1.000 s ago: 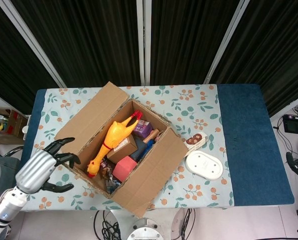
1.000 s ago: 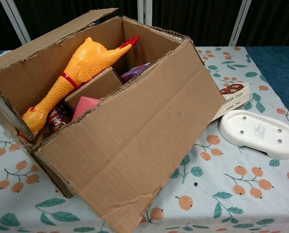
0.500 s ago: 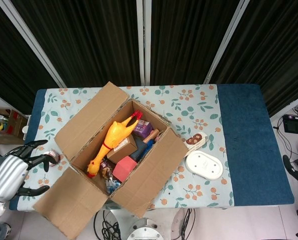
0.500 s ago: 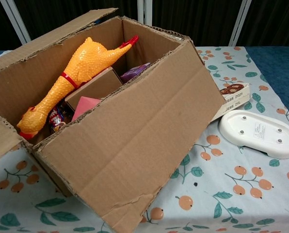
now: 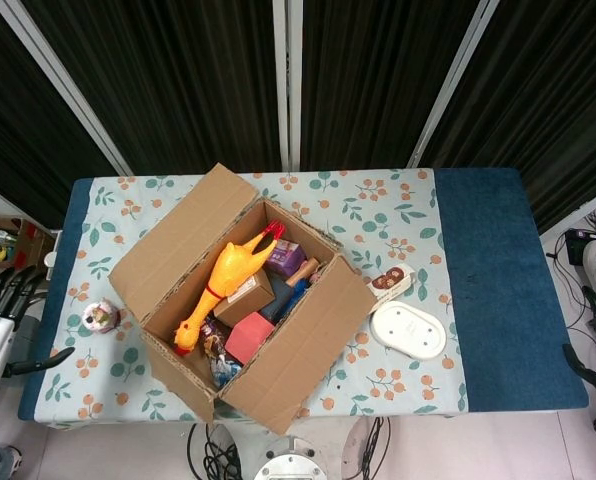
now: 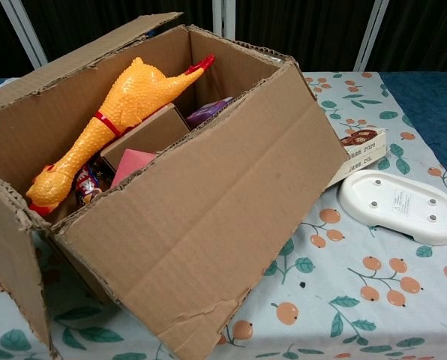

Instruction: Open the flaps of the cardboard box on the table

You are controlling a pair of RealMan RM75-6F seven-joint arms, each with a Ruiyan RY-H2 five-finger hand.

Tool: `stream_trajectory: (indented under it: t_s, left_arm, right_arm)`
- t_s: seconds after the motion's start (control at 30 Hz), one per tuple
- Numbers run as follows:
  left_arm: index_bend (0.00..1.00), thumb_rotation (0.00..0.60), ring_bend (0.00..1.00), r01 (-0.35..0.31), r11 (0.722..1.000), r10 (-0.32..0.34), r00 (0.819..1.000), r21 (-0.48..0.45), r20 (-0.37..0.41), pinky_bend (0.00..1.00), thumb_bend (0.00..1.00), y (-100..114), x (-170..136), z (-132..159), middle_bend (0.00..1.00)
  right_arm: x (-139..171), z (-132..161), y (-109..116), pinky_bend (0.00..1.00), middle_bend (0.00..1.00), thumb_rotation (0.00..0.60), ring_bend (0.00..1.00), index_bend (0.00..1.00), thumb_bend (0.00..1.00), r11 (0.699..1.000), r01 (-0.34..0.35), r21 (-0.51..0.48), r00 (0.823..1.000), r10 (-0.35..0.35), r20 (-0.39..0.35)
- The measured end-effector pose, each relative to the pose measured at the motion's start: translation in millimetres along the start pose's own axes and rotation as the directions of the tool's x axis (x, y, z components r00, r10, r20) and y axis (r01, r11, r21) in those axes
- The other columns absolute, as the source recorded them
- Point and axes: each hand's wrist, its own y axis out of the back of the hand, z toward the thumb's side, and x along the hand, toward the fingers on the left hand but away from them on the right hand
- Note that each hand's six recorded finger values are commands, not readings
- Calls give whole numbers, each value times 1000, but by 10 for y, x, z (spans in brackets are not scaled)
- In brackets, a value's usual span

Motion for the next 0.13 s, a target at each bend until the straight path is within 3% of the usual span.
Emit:
stream_trajectory:
  t_s: [0.13]
  left_arm:
    - [84, 129, 58, 11, 1000, -10, 1000, 13, -28, 176, 0, -221, -88, -191, 65]
  right_arm:
    - [112, -191, -113, 0, 0, 600, 0, 0, 172, 998, -61, 15, 994, 59, 89]
